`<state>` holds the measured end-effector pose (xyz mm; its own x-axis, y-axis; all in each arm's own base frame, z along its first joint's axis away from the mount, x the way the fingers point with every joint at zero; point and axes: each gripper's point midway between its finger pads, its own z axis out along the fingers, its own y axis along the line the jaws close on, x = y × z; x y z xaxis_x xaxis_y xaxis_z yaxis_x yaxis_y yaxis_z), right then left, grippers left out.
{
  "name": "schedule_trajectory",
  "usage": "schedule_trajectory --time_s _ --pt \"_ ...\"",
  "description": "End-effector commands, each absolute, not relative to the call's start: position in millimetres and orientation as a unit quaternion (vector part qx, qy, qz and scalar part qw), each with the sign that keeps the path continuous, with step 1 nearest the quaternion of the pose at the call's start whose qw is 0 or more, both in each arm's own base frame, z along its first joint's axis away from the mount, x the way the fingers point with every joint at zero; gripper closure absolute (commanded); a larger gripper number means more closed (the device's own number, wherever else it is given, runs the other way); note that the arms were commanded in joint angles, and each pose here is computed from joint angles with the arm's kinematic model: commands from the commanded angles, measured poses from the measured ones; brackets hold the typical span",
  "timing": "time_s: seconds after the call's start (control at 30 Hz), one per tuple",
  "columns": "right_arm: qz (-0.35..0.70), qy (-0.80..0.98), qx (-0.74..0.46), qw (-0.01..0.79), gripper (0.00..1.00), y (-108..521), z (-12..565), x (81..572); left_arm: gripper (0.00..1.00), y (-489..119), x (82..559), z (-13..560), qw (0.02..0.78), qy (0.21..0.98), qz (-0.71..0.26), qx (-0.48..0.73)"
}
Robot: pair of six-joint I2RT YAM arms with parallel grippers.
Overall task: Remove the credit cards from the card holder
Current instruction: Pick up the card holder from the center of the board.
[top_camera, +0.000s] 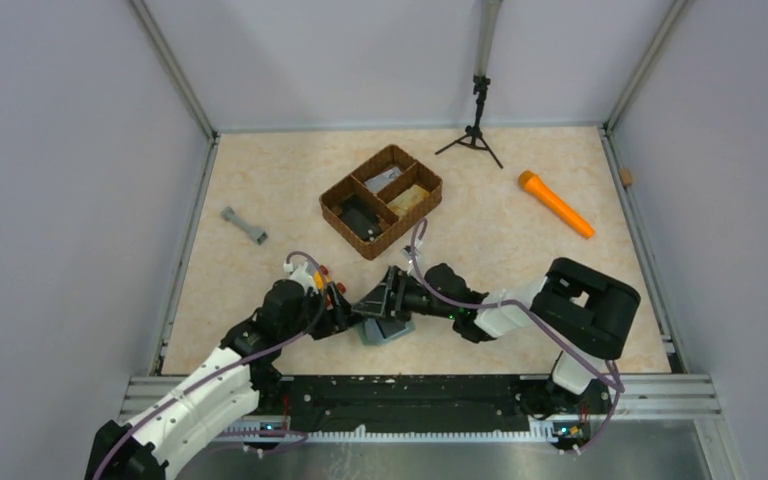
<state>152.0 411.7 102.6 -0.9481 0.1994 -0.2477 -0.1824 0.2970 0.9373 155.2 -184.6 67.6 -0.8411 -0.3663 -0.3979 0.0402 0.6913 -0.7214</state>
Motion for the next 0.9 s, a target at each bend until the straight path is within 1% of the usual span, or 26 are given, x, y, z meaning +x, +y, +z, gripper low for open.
schedule_trajectory --time_s 0.0,0.13,0.2,0.27,0.37,0.43,0.5,0.77,0.8,0.87 --pt "0.598 0.769 0.002 0.227 0.32 407.9 130.2 164.0 0.27 -193.8 153.5 83.5 0.267 0.872 -0.404 -0.074" --pt "0.587 0.773 0.011 0.242 0.49 399.8 128.7 167.5 0.13 -190.0 153.4 83.7 0.268 0.876 -0.392 -0.078" --pt "0.579 0.779 0.014 0.241 0.62 399.0 124.3 168.8 0.1 -190.6 153.2 86.7 0.274 0.872 -0.399 -0.075" --pt "0.574 0.782 0.019 0.242 0.73 397.2 118.8 169.6 0.1 -190.7 154.1 89.2 0.279 0.869 -0.402 -0.075" --pt "0.562 0.786 0.029 0.256 0.84 391.0 114.4 173.8 0.1 -190.0 155.0 86.3 0.278 0.871 -0.397 -0.077" --pt "0.547 0.793 0.031 0.268 0.94 385.6 111.3 177.0 0.11 -189.8 155.5 82.2 0.272 0.876 -0.39 -0.078" --pt "0.53 0.8 0.028 0.279 1.0 380.7 108.8 179.8 0.11 -190.1 156.3 79.5 0.267 0.881 -0.384 -0.076" --pt "0.445 0.837 -0.008 0.318 1.0 361.2 96.3 189.1 0.11 -193.4 163.6 75.4 0.262 0.887 -0.374 -0.075" --pt "0.436 0.841 -0.013 0.321 1.0 359.1 95.4 189.7 0.13 -192.5 164.8 72.7 0.261 0.889 -0.369 -0.079" --pt "0.414 0.849 -0.024 0.328 1.0 352.5 91.1 190.3 0.24 -191.3 165.6 66.4 0.257 0.893 -0.361 -0.082"
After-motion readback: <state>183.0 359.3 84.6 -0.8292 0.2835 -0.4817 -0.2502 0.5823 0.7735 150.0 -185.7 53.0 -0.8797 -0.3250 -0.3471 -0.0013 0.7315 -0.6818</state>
